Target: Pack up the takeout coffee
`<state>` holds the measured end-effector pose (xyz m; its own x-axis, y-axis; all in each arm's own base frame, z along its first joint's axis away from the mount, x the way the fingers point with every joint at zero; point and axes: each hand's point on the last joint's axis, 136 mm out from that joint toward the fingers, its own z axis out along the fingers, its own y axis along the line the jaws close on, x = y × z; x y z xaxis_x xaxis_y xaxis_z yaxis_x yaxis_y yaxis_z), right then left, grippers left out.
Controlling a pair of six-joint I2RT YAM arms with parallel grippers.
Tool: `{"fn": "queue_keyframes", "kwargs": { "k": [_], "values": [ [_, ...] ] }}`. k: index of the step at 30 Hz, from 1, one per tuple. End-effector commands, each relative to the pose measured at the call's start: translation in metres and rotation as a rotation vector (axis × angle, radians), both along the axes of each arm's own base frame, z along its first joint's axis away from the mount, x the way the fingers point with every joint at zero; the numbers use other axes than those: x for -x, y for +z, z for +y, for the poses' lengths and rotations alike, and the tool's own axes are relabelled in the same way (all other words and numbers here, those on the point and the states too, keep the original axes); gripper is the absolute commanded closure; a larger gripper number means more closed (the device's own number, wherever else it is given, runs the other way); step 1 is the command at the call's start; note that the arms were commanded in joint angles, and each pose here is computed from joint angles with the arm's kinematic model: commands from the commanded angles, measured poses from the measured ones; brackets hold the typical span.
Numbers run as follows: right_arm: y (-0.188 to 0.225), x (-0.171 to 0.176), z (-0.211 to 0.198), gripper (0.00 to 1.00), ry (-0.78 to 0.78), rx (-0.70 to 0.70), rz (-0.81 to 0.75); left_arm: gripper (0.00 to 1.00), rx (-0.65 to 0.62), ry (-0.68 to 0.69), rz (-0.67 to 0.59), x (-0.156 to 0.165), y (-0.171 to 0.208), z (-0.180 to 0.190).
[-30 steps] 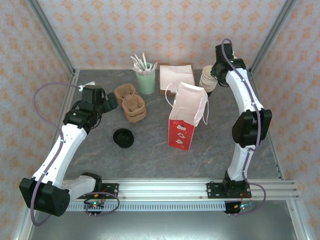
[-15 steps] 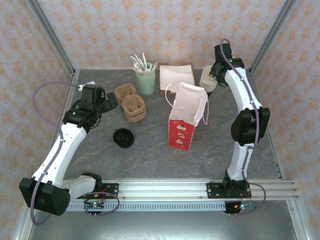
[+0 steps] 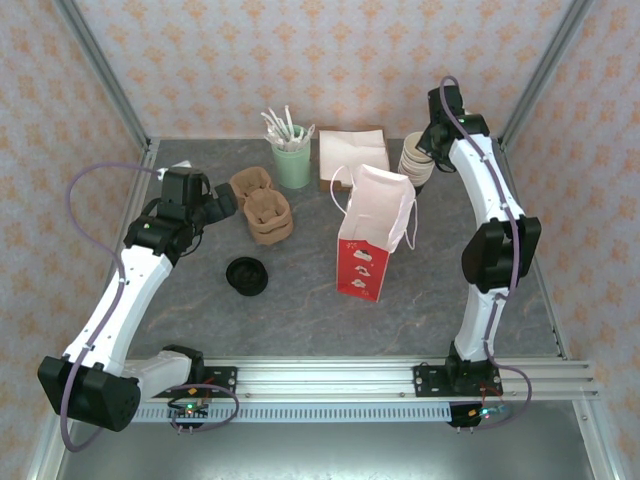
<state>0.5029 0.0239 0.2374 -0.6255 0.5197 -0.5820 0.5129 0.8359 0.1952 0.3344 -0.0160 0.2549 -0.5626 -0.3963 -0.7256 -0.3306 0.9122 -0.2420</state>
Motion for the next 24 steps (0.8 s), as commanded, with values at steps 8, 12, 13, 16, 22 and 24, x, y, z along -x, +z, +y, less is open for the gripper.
{"fn": "queue_keyframes", "kwargs": {
  "k": [8, 12, 13, 16, 22, 24],
  "values": [
    [0.099, 0.051, -0.011, 1.0, -0.041, 0.025, -0.19, 0.03, 0.1, -0.155, -0.006, 0.001, 0.011, -0.054],
    [0.126, 0.068, -0.015, 1.0, -0.045, 0.026, -0.242, 0.05, 0.088, -0.289, 0.02, 0.005, -0.002, -0.089],
    [0.131, 0.072, -0.015, 1.0, -0.043, 0.027, -0.253, 0.05, 0.079, -0.335, 0.021, 0.008, -0.005, -0.1],
    [0.15, 0.086, -0.018, 1.0, -0.035, 0.031, -0.287, 0.06, 0.058, -0.491, 0.014, 0.022, -0.015, -0.133],
    [0.185, 0.125, -0.019, 1.0, -0.003, 0.014, -0.332, 0.12, 0.045, -0.812, -0.044, 0.062, -0.042, -0.193],
    [0.196, 0.141, -0.018, 1.0, 0.014, 0.0, -0.351, 0.15, 0.057, -0.897, -0.07, 0.074, -0.052, -0.208]
  ]
}}
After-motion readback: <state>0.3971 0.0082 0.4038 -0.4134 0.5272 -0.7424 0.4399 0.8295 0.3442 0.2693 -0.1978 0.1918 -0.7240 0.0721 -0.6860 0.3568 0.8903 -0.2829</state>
